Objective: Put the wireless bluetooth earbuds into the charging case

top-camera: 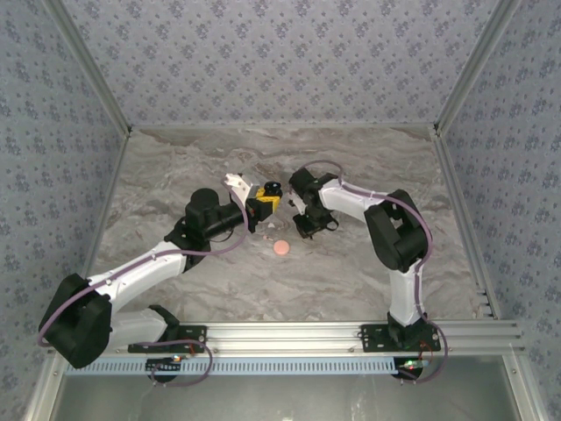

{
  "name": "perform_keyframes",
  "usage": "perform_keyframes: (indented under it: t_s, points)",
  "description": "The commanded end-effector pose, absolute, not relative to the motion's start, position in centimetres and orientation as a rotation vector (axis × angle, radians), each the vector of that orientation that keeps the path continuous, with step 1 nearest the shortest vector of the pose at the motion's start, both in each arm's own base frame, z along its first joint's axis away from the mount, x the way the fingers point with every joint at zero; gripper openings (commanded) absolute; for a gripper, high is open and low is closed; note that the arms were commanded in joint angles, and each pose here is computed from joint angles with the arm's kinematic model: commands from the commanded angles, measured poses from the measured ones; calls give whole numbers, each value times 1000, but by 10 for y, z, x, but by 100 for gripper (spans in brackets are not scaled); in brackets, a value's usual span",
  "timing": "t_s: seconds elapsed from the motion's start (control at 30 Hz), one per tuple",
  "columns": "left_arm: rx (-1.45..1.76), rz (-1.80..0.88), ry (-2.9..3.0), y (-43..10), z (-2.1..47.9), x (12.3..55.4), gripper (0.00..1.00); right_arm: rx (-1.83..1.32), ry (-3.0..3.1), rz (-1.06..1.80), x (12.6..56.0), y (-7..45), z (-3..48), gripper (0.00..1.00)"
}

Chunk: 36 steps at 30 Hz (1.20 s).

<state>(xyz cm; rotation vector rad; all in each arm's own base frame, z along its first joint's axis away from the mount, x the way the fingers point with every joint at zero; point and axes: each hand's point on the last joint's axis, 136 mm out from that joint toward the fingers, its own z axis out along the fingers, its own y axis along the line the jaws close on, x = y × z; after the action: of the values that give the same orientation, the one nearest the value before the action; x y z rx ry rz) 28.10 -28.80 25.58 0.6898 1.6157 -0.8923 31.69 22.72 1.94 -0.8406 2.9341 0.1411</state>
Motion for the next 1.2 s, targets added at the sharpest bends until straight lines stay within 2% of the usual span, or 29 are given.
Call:
perform_keyframes:
  t_s: [0.0,0.07,0.13,0.37,0.53,0.9,1.17]
  points:
    - [680,-887,1545,-286,277,281,14,-893,2948,82,320,213,23,31]
    - [681,-889,1543,-287,278,280,14,-848,2951,103,323,214,26,43]
    - [680,-887,1543,-286,278,280,14,-798,2956,143,323,217,31,49]
    - [680,-887,1545,-286,277,280,14,-493,2964,226,329,221,43,54]
    - [682,-890,1544,-287,277,280,14,-386,2985,250,327,222,37,51]
    - [679,-890,1549,-287,275,281,14,-398,3021,182,317,229,28,38]
    - [677,-890,1547,-286,275,280,14,-401,3031,78,315,225,24,35]
